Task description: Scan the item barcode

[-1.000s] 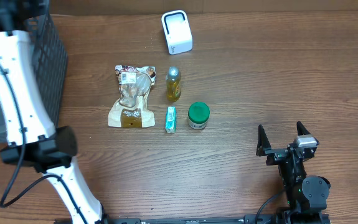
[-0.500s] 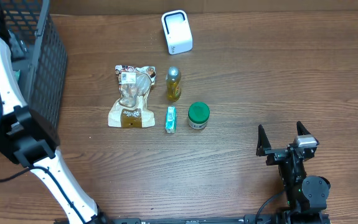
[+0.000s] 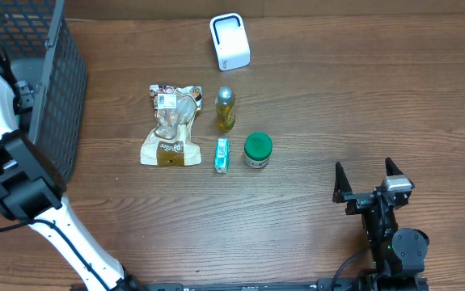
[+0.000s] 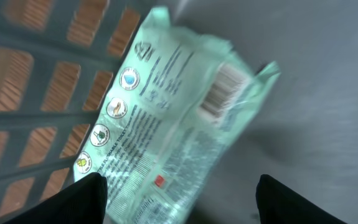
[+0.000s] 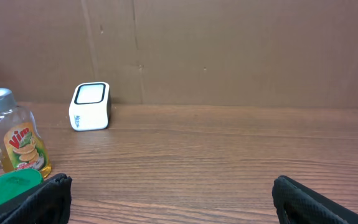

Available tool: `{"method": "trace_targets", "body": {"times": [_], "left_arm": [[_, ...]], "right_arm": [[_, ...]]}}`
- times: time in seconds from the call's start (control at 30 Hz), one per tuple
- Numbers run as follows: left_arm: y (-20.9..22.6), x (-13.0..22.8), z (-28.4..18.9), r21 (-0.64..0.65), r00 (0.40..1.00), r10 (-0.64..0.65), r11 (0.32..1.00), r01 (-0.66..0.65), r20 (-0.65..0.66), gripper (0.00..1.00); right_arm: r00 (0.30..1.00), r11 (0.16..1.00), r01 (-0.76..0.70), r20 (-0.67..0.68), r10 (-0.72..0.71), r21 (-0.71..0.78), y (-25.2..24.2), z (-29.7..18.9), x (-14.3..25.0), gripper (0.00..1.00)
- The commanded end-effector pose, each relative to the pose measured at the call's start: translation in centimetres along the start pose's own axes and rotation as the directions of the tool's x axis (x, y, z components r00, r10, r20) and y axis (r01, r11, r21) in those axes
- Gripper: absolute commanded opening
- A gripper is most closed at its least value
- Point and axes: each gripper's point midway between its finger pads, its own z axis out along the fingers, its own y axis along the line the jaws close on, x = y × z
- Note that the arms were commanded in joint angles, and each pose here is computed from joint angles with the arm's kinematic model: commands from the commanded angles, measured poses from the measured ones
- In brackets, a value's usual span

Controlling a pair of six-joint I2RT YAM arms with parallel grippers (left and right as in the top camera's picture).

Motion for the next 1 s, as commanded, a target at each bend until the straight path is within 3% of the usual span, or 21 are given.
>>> {"method": "trace_targets", "body": {"times": [0.0, 0.23, 0.57, 0.8, 0.97], "left_arm": [[-0.2, 1.2, 1.5, 0.096, 1.0, 0.028, 0.995, -0.027, -0.011, 0.75], [0.1, 3.1, 3.9, 0.134, 0.999, 0.031, 0.991, -0.025, -0.041, 0.6], [-1.0, 2.2, 2.3, 0.188, 1.0, -0.015, 0.982, 0.019, -0.019, 0.08], [0.2, -1.7, -4.5, 0.188, 0.986, -0.113, 0.978, 0.089, 0.119, 0.04], [2.3, -4.7, -12.5, 0.213, 0.931, -0.248, 0.958, 0.194, 0.267, 0.04]], "right_arm": [[1.0, 1.0, 0.001, -0.004, -0.001, -0.002, 0.1, 0.0, 0.4, 1.0], [1.0, 1.0, 0.001, -0.004, -0.001, -0.002, 0.1, 0.0, 0.4, 1.0], [1.0, 1.0, 0.001, -0.004, -0.001, -0.002, 0.1, 0.0, 0.4, 1.0], [1.0, 1.0, 0.001, -0.004, -0.001, -0.002, 0.1, 0.0, 0.4, 1.0], [1.0, 1.0, 0.001, -0.004, -0.001, -0.002, 0.1, 0.0, 0.4, 1.0]]}}
